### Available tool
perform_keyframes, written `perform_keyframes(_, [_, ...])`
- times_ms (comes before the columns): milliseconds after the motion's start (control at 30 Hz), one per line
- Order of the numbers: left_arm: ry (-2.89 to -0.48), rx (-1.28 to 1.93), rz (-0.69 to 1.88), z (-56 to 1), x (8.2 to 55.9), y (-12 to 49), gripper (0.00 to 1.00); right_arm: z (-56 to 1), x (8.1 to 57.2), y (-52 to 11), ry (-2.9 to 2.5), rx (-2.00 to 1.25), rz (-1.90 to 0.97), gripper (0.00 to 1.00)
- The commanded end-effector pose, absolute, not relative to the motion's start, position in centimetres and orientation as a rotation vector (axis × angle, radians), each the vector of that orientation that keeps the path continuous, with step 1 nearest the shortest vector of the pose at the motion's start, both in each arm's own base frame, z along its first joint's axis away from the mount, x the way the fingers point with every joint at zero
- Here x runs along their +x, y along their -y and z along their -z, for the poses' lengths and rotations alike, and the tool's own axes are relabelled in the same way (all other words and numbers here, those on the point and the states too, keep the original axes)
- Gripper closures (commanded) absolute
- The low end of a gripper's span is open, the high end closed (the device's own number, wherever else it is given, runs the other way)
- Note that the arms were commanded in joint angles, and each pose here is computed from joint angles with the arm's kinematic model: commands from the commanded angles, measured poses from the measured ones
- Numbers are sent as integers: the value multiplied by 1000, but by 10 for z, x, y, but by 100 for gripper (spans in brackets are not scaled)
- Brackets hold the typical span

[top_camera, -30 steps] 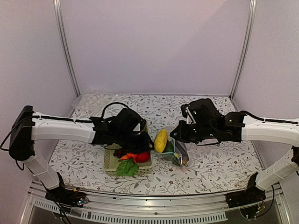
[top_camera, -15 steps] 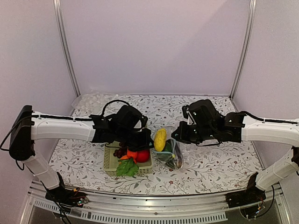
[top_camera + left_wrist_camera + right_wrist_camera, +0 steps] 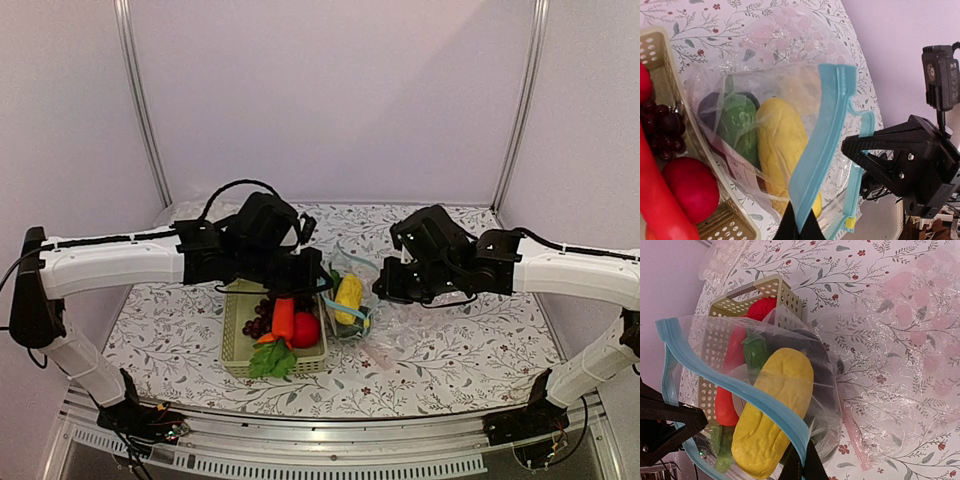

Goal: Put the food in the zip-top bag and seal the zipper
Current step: Adjust the zipper food storage bag at the center of the board.

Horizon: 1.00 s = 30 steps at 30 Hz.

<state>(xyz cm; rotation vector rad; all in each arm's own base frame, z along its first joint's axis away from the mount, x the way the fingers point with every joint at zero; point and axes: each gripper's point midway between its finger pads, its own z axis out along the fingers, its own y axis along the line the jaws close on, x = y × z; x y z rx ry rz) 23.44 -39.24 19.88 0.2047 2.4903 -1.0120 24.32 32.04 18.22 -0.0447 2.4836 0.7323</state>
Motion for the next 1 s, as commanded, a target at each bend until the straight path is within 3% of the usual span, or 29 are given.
perform_keyframes(0, [-2511,242,973,-190,238,393,100,-185,245,-325,-2498,-87,-726,100])
perform_keyframes(367, [-2513,163,919,-174,265,371,100,-215,237,-340,-2439,-166,-881,100])
perform_keyframes(633, [-2538,155,952,-146,282,380,100,-179,233,-358,-2523,-183,-921,100])
perform_keyframes(967, [-2470,220,989,-175,287,386,99,-189,236,-354,-2485,-163,-925,99])
